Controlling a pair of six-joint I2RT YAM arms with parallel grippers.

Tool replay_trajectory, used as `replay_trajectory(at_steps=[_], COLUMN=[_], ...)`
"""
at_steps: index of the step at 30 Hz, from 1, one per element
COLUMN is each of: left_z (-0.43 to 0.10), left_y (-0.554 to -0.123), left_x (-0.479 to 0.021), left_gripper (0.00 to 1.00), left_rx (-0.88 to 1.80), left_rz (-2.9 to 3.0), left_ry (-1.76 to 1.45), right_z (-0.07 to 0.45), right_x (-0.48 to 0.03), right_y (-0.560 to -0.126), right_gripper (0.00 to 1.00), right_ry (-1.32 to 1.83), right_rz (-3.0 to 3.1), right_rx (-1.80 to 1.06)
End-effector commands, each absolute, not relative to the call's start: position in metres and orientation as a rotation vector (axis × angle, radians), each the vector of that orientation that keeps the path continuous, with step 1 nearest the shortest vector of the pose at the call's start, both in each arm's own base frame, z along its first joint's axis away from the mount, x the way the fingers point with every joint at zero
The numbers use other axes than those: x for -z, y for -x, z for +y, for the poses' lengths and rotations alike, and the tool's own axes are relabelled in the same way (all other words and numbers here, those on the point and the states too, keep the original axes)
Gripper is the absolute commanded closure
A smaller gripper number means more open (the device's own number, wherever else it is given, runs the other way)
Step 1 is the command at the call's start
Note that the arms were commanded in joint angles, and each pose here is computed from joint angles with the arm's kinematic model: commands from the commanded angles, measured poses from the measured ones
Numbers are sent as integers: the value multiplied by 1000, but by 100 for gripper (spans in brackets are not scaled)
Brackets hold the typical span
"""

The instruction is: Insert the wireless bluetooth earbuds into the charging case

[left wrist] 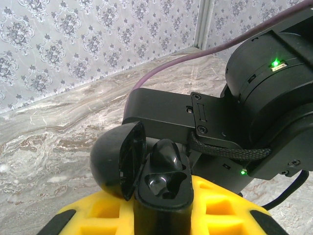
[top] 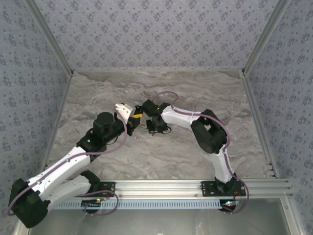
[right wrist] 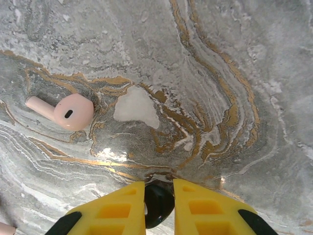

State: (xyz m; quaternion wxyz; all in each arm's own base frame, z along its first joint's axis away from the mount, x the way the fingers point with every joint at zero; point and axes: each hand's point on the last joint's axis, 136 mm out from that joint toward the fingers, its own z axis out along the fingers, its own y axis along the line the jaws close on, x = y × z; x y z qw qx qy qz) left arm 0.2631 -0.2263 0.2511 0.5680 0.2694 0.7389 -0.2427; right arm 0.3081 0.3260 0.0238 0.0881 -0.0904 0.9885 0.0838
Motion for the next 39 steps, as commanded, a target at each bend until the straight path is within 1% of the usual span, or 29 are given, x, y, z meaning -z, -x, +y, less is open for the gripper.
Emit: replay_trajectory(at_steps=[1,7,14,19,24,29,31,34,39], left_z=[-226,-227,-228,-230,-231,-230,-230,-230,-230], left_y=[-262,-261,-263,-264,-264,-263,-263,-263,-262], left_x=[-261,-260,-260,-259,-257,-257,-257,-257,-258], left_gripper=[88,88,88,88,88,88,88,88,88], left_rx=[573,578,583,588,594,593,594,592,592], left_rz=[1700,1702,1701,1703,1709,1708,1709,1709,1705], left_ry=[-623,-623,-625,-625,-626,-625,-626,-625,-624], right_z=[304,273,235,220,218,222,224,225,218], right_x=[-29,-39,-35,-29,-20,-22,-27,-36,-48], right_y=[-312,-326,-335,-340,-343,-349,-353,-355,-357], right_gripper=[83,83,83,81,79,73,68,58,52], right_ry=[303,389,526,563,584,585,573,538,375], right_rz=[2942,2935,2996,3027,3054,3045,3035,3017,3003], right_rx=[-157,-138,-156,-129,-119,-128,-135,-148,-124])
